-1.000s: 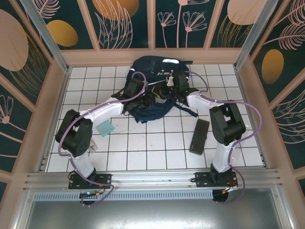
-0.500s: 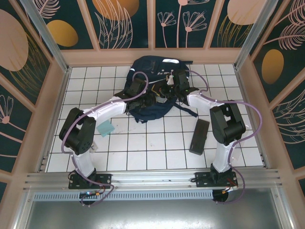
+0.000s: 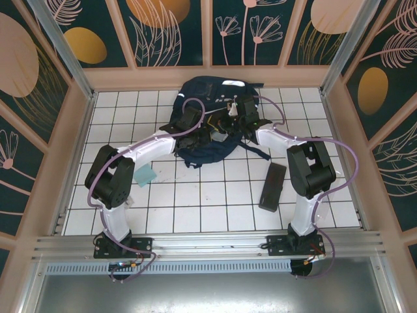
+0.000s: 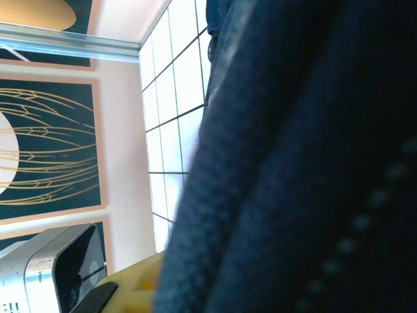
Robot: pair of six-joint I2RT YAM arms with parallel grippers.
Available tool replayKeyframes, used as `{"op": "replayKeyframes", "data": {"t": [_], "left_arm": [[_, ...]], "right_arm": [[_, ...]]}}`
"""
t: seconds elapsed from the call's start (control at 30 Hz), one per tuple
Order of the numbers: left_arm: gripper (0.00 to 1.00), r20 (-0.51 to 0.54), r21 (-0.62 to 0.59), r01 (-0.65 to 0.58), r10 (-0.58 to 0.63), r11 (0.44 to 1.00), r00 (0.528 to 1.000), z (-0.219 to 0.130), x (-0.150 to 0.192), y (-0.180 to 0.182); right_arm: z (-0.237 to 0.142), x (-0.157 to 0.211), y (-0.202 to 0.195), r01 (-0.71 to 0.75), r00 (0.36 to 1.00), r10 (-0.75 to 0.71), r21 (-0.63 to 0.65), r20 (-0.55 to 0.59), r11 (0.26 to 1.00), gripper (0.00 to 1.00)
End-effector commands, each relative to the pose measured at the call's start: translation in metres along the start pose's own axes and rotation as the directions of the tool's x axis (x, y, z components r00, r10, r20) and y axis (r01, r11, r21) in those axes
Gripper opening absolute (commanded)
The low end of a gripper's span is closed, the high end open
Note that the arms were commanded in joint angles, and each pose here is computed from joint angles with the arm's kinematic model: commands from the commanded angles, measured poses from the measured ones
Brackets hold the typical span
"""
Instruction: Pack the student bag
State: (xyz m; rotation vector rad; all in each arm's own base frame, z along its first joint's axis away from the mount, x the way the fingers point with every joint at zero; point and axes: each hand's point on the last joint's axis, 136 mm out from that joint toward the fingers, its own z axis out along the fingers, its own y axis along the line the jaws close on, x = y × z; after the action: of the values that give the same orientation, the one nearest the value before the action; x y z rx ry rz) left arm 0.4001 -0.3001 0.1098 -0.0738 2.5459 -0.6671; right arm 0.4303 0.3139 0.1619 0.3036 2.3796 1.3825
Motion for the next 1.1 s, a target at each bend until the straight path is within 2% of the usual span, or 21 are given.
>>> {"op": "replayKeyframes", "data": {"t": [0.0,0.07,0.17,0.27,0.37,0.47,0.67,0.77,0.83,0.93,0.97,1.07], "left_arm": [[0.03,-0.032,0.043,-0.038,0.040,0.998,0.999,-0.020,-0.007,-0.009],[0.03,-0.068,0.086,-0.032,0.038,0.996,0.997,-0.024,-0.003,-0.010],[0.07,-0.109,0.173,-0.034,0.053,0.984,0.993,-0.029,0.001,-0.013],[0.04,-0.144,0.219,-0.095,0.128,0.971,0.981,-0.033,0.003,-0.010],[0.00,-0.189,0.146,-0.187,0.213,0.971,0.959,-0.031,0.006,0.007],[0.00,-0.223,0.057,-0.235,0.242,0.970,0.944,-0.032,0.003,0.024],[0.00,-0.181,0.093,-0.106,0.121,0.990,0.976,-0.045,-0.022,0.026],[0.00,-0.179,0.165,-0.024,0.054,0.986,0.982,-0.050,-0.031,0.020],[0.00,-0.207,0.255,0.051,0.003,0.966,0.978,-0.050,-0.030,0.010],[0.00,-0.284,0.415,0.169,-0.049,0.894,0.958,-0.048,-0.024,-0.014],[0.00,-0.286,0.428,0.180,-0.056,0.886,0.957,-0.047,-0.025,-0.017],[0.00,-0.217,0.340,0.093,-0.018,0.936,0.976,-0.051,-0.033,-0.003]], "right_arm": [[-0.026,-0.036,0.048,0.158,0.977,-0.145,-0.072,0.157,0.985,0.00],[-0.025,-0.034,0.044,0.175,0.975,-0.165,-0.056,0.147,0.983,0.00],[-0.024,-0.029,0.039,0.208,0.971,-0.201,-0.042,0.129,0.977,0.00],[-0.024,-0.025,0.033,0.231,0.968,-0.227,-0.027,0.109,0.973,0.00],[-0.022,-0.021,0.029,0.255,0.964,-0.253,-0.014,0.086,0.967,0.00],[-0.022,-0.022,0.027,0.268,0.960,-0.267,0.001,0.083,0.963,0.00],[-0.020,-0.023,0.021,0.326,0.941,-0.328,0.048,0.076,0.944,0.00],[-0.019,-0.022,0.014,0.375,0.922,-0.381,0.097,0.062,0.922,0.00],[-0.020,-0.019,0.012,0.404,0.910,-0.411,0.103,0.053,0.909,0.00],[-0.022,-0.017,0.009,0.444,0.890,-0.453,0.128,0.053,0.887,0.00],[-0.023,-0.017,0.008,0.448,0.887,-0.458,0.132,0.056,0.884,0.00],[-0.024,-0.018,0.006,0.435,0.893,-0.446,0.133,0.063,0.890,0.00]]}}
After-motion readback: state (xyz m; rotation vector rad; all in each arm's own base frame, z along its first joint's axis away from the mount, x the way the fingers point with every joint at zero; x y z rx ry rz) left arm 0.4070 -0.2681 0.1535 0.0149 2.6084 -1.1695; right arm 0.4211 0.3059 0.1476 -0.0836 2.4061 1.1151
